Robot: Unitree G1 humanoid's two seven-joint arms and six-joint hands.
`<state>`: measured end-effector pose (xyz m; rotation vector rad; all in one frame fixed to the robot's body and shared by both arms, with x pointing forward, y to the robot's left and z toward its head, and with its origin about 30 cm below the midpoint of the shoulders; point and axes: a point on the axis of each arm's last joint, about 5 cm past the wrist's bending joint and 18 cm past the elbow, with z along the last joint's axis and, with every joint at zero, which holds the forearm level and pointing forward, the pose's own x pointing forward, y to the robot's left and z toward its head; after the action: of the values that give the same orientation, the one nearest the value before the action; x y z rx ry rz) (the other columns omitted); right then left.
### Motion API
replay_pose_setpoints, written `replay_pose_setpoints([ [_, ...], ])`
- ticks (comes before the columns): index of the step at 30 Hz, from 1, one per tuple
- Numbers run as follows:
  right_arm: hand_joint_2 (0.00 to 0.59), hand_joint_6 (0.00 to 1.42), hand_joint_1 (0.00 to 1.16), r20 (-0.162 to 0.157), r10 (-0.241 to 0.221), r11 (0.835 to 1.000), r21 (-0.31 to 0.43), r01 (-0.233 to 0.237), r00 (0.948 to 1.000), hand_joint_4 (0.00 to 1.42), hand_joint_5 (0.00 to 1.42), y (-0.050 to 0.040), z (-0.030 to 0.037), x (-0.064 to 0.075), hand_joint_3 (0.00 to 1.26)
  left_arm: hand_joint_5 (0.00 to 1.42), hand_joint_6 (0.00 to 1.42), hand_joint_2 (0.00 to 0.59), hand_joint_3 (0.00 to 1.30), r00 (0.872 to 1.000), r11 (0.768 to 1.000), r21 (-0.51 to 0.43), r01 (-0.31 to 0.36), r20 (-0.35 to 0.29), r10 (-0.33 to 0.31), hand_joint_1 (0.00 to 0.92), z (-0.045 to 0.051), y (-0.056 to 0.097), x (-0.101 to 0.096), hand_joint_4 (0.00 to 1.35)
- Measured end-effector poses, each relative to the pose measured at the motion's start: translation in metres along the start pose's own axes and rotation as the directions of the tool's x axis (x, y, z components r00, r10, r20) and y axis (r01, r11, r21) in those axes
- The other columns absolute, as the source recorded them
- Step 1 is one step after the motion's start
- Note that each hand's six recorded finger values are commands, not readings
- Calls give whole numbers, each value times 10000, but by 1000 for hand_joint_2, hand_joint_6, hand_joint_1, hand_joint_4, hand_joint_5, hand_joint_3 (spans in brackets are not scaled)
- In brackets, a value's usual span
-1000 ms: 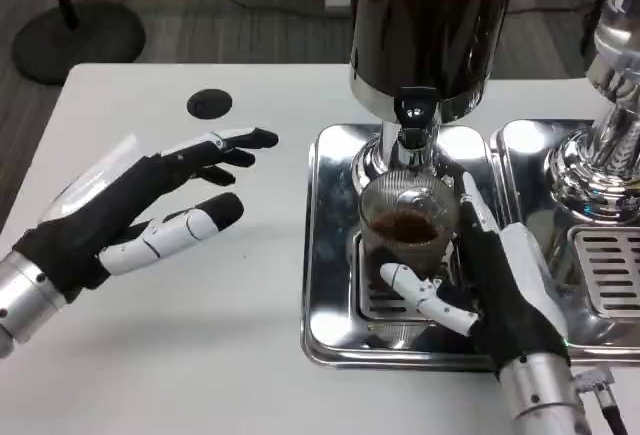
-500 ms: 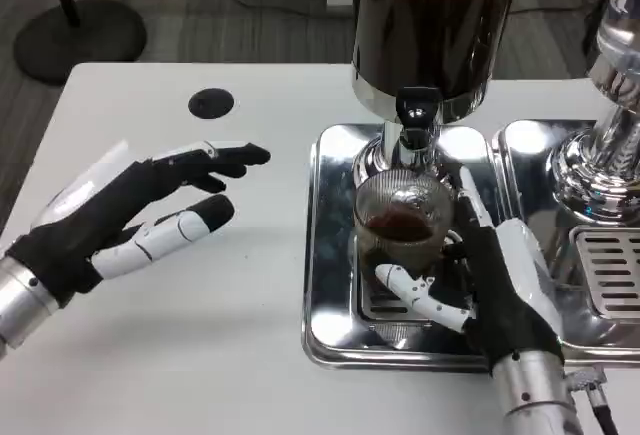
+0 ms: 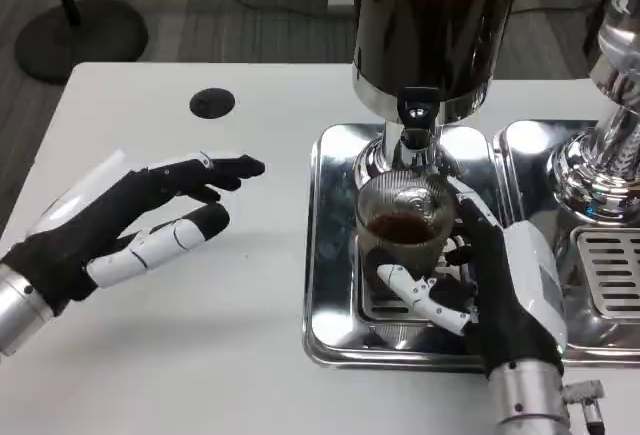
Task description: Grasp the cup under the faucet to collect the drink, then remove the cup.
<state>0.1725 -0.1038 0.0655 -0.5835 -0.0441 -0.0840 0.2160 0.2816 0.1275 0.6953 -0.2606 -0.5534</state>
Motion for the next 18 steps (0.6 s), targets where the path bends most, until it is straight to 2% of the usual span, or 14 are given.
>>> replay_pose_setpoints([
  [6, 193, 541, 659, 58, -132, 9999, -6, 132, 9999, 317, 413, -5, -21, -30, 329, 239, 316, 154, 270, 10000, 10000, 7, 16, -3, -16, 0, 0, -1, 1, 222],
  [18, 195, 610, 654, 133, -481, 9988, 70, 480, 9988, 396, 495, -26, -69, -91, 371, 239, 320, 155, 257, 10000, 10000, 28, 76, -21, -76, 0, -1, -6, 4, 222],
])
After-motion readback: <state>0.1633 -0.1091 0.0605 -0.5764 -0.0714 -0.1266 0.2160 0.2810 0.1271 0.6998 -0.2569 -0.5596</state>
